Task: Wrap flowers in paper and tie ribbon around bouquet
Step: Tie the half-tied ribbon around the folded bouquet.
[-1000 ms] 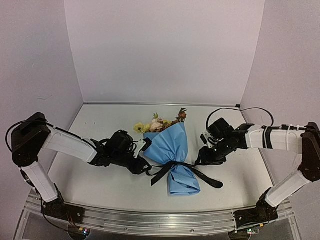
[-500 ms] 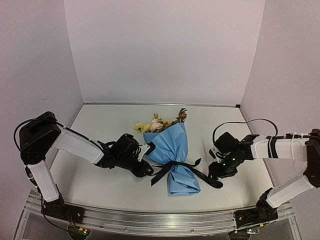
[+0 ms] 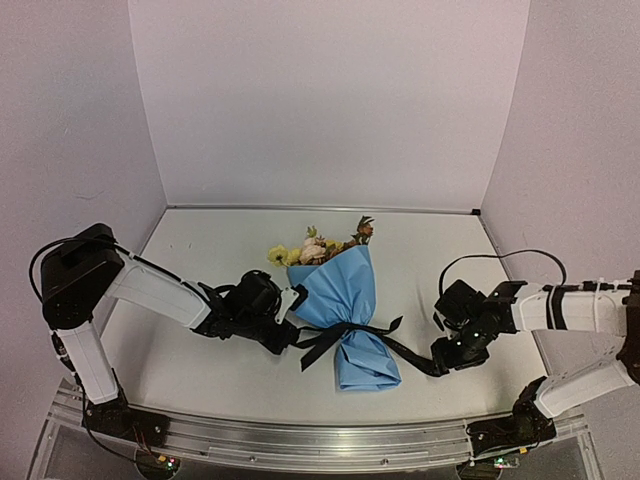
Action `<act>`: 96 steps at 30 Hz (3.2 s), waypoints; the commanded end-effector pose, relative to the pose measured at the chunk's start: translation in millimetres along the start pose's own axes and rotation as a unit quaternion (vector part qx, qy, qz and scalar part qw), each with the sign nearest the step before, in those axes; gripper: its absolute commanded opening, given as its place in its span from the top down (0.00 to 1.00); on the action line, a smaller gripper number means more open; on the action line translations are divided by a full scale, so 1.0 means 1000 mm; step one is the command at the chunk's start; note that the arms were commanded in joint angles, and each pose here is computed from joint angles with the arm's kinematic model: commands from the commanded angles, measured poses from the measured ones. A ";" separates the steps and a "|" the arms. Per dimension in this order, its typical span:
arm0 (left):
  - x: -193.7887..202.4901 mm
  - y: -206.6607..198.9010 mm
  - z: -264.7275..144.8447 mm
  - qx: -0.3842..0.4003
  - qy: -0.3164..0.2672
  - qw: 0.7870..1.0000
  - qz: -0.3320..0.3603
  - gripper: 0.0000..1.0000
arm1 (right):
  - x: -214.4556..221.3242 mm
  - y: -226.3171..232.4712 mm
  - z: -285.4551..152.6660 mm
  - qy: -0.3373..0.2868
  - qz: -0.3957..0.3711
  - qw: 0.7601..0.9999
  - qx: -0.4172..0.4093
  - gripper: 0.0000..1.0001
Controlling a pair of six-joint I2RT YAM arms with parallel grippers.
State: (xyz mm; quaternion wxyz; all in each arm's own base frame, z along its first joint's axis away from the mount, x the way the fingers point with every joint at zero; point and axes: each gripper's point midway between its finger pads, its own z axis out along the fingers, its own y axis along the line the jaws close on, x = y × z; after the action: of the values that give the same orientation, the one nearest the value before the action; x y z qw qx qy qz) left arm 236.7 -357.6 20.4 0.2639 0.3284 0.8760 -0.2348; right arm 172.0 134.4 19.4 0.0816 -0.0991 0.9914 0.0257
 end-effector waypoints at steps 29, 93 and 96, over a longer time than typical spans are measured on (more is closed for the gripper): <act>-0.023 0.022 -0.020 -0.064 -0.041 0.997 -0.022 1.00 | -0.020 0.021 0.010 -0.028 0.046 0.998 0.022 1.00; 0.056 0.124 -0.070 -0.255 -0.061 0.927 -0.267 1.00 | 0.025 -0.043 0.030 0.038 0.130 0.987 0.092 1.00; 0.059 0.123 -0.078 -0.243 -0.086 0.928 -0.270 1.00 | 0.029 -0.053 0.037 0.023 0.132 0.985 0.108 1.00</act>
State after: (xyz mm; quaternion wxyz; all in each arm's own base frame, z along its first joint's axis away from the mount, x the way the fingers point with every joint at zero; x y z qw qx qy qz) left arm 259.7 -266.4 26.9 0.3036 0.0369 0.9316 -0.1962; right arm 197.6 155.6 1.6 0.1058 0.0232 0.9910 0.0785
